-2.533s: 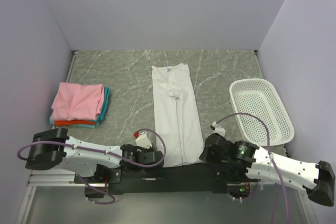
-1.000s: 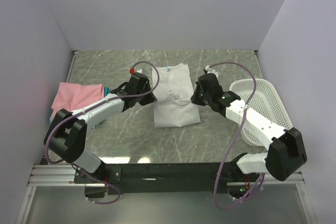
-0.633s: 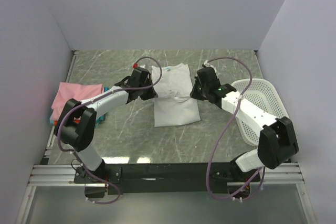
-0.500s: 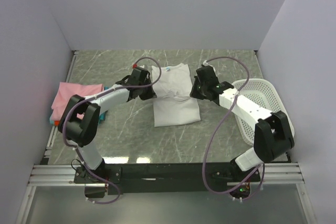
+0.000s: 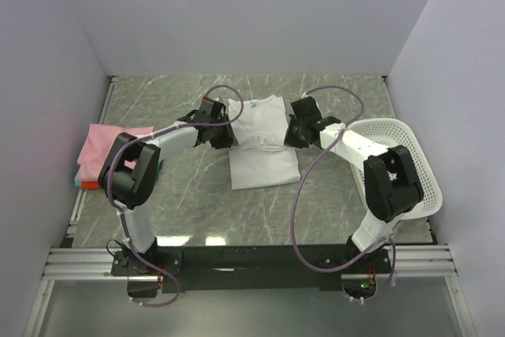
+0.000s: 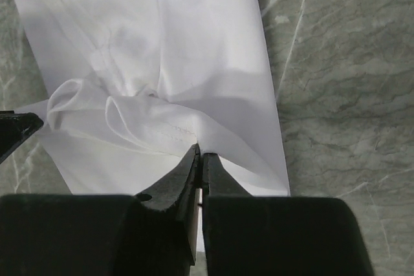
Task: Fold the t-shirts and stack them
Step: Fold the tshirt
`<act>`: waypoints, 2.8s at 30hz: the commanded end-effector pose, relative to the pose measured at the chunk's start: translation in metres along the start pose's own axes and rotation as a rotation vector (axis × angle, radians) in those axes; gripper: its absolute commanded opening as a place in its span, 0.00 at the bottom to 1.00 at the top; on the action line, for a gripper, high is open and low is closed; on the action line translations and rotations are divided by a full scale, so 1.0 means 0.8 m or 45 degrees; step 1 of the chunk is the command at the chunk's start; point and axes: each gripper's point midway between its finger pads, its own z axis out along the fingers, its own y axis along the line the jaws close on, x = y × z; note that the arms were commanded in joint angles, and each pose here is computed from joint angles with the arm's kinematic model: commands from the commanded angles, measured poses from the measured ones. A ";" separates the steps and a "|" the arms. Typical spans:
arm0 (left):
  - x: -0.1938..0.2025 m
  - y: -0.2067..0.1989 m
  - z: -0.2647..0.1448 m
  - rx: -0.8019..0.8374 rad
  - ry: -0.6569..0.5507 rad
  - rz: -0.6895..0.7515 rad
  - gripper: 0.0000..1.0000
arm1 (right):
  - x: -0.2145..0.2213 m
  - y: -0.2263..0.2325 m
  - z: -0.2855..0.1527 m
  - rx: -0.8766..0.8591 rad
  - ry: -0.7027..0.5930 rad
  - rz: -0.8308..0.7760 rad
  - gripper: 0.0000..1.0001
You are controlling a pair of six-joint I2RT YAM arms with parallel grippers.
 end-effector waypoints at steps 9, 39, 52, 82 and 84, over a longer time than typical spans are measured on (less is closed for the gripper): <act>-0.047 -0.029 -0.028 0.054 -0.099 0.042 0.99 | -0.049 0.009 -0.038 0.002 -0.136 0.033 0.52; 0.118 -0.063 -0.094 0.383 -0.110 0.023 0.99 | 0.046 0.109 -0.007 -0.359 -0.005 -0.233 0.79; 0.154 -0.034 -0.051 0.287 0.025 0.048 0.99 | 0.024 0.107 0.047 -0.302 -0.001 -0.207 0.79; 0.135 -0.035 -0.091 0.269 -0.078 0.060 0.99 | 0.009 -0.001 -0.055 -0.065 -0.152 -0.116 0.80; 0.137 -0.024 -0.097 0.236 -0.096 0.028 0.99 | 0.025 -0.030 -0.059 0.049 -0.129 -0.049 0.80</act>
